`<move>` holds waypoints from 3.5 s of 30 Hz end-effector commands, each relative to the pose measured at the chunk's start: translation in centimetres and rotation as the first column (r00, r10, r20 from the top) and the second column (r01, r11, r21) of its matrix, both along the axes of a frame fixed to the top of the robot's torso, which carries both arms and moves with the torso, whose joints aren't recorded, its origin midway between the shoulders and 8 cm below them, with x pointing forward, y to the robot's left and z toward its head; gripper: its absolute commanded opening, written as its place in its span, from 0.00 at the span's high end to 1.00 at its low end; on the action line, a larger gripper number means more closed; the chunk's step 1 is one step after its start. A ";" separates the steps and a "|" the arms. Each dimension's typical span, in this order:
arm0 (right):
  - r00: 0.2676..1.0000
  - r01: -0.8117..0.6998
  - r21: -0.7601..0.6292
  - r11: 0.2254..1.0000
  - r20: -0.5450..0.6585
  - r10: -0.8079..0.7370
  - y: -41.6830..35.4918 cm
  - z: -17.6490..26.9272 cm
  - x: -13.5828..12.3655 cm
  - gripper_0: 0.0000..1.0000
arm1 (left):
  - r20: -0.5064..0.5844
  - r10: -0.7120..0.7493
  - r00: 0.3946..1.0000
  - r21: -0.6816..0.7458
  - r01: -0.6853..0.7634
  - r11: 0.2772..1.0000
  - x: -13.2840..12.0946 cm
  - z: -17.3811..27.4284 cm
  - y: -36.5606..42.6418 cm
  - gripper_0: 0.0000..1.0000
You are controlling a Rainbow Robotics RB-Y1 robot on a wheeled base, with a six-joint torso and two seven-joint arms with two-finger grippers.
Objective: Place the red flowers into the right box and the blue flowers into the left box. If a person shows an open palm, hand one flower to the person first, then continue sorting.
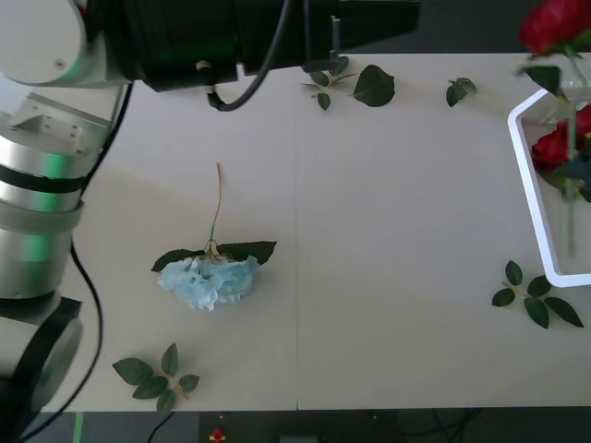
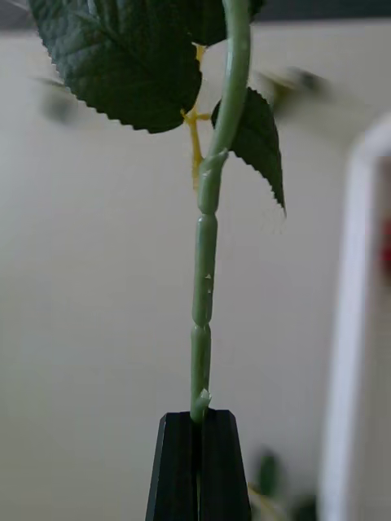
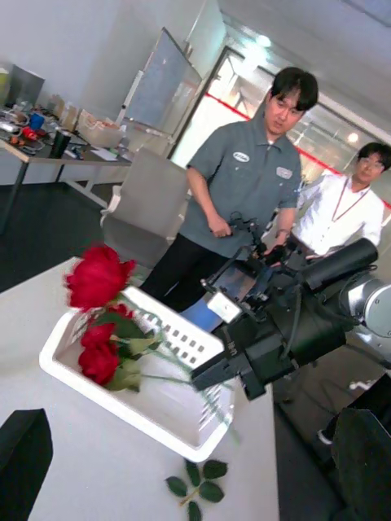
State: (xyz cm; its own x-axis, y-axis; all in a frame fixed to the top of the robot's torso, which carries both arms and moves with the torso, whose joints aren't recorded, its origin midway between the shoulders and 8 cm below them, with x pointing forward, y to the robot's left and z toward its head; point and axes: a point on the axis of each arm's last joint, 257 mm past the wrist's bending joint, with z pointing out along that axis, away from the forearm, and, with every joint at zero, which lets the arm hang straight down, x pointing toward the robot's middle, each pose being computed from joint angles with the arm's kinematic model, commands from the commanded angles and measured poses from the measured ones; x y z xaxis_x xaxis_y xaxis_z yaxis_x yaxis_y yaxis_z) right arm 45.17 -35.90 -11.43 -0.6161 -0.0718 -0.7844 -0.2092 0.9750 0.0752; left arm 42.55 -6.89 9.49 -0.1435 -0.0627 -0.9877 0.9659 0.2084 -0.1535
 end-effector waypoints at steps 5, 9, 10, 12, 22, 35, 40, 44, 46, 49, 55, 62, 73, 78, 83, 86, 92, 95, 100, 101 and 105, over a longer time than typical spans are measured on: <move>0.955 0.286 -0.174 0.942 -0.025 -0.295 -10.9 -1.7 0.1 1.00 | 0.042 0.075 0.996 0.025 -0.076 0.997 1.6 6.0 4.5 0.00; 0.918 0.381 -0.299 0.875 0.009 -0.397 -15.2 -2.3 0.7 1.00 | -0.140 0.067 0.988 -0.036 -0.073 0.997 2.5 8.6 6.2 0.00; 0.909 0.400 -0.315 0.861 0.018 -0.416 -16.1 -2.3 0.9 1.00 | -0.178 0.071 0.981 -0.049 -0.081 0.996 3.0 9.0 6.4 0.00; 0.898 0.420 -0.331 0.845 0.021 -0.439 -17.3 -2.7 1.3 1.00 | -0.243 0.078 0.967 -0.078 -0.100 0.992 3.9 9.4 6.8 0.00; 0.868 0.479 -0.380 0.792 0.071 -0.491 -21.7 -3.3 4.2 1.00 | -0.627 0.072 0.775 -0.195 -0.246 0.949 8.2 7.3 9.7 0.00; 0.879 0.464 -0.380 0.800 0.088 -0.468 -21.6 -3.3 4.8 0.00 | -0.743 -0.074 0.666 -0.350 -0.292 0.890 1.7 13.8 12.4 0.00; 0.897 0.432 -0.338 0.836 0.063 -0.438 -19.9 -2.8 4.8 0.00 | -0.863 -0.164 0.479 -0.377 -0.391 0.840 0.6 14.8 12.5 0.00; 0.924 0.378 -0.267 0.887 0.051 -0.379 -16.8 -1.3 4.6 0.00 | -0.945 -0.156 0.288 -0.289 -0.511 0.809 1.2 12.5 13.2 0.00; 0.930 0.365 -0.259 0.894 0.052 -0.365 -16.3 -1.0 4.5 0.00 | -0.954 -0.151 0.257 -0.270 -0.531 0.803 1.4 12.0 13.3 0.00; 0.970 0.242 -0.212 0.947 0.078 -0.230 -11.4 0.6 4.6 0.00 | -0.993 -0.105 0.051 -0.113 -0.661 0.741 2.3 8.1 14.9 0.00; 0.987 -0.003 -0.115 0.993 0.158 0.022 -2.6 3.2 4.5 0.00 | -0.968 -0.122 -0.221 0.118 -0.822 0.558 3.3 1.5 17.1 0.00; 0.901 -0.356 0.038 0.934 0.278 0.332 8.7 7.1 1.4 0.00 | -0.893 -0.257 -0.370 0.319 -0.922 0.219 6.5 -8.3 23.2 0.00; 0.590 -0.776 0.076 0.625 0.438 0.679 21.2 9.5 -6.4 0.00 | -0.771 -0.460 -0.441 0.549 -0.826 -0.128 10.8 -22.2 31.9 0.00; 0.471 -0.854 0.028 0.519 0.465 0.750 24.1 9.1 -8.8 0.00 | -0.681 -0.584 -0.442 0.611 -0.782 -0.120 11.2 -24.3 31.6 0.00; 0.387 -0.891 -0.039 0.452 0.456 0.801 24.8 8.5 -10.2 0.00 | -0.606 -0.648 -0.461 0.656 -0.751 -0.080 11.2 -26.0 30.0 0.00; 0.362 -0.902 -0.051 0.429 0.452 0.815 25.1 8.2 -10.7 0.00 | -0.559 -0.674 -0.483 0.691 -0.721 -0.057 11.1 -27.7 29.1 0.00; 0.327 -0.918 -0.055 0.392 0.454 0.829 25.9 8.2 -11.4 0.00 | -0.475 -0.711 -0.519 0.743 -0.669 -0.008 11.4 -31.6 27.8 0.00; 0.323 -0.920 -0.056 0.388 0.455 0.830 26.0 8.1 -11.5 0.00 | -0.440 -0.727 -0.527 0.754 -0.657 0.020 11.7 -32.8 27.2 0.00; 0.316 -0.922 -0.060 0.383 0.457 0.832 26.1 8.1 -11.6 0.00 | -0.342 -0.779 -0.526 0.753 -0.649 0.108 12.5 -33.9 26.2 0.00; 0.317 -0.922 -0.058 0.383 0.456 0.832 26.2 8.0 -11.6 0.00 | -0.309 -0.793 -0.525 0.746 -0.651 0.140 12.7 -33.9 25.6 0.00; 0.313 -0.924 -0.057 0.379 0.457 0.833 26.2 8.0 -11.7 0.00 | -0.221 -0.811 -0.541 0.738 -0.637 0.224 12.7 -34.5 24.0 0.00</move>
State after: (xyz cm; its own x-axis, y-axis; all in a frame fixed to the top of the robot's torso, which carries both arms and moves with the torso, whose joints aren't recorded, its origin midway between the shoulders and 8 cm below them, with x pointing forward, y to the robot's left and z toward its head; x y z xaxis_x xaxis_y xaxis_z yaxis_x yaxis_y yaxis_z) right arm 34.59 -11.24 -4.98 -0.0479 -0.2336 -0.9712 -0.9747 0.2236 -0.0058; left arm 54.86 18.16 -25.09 0.6818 -0.4490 0.5775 -0.5501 -0.8351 0.0003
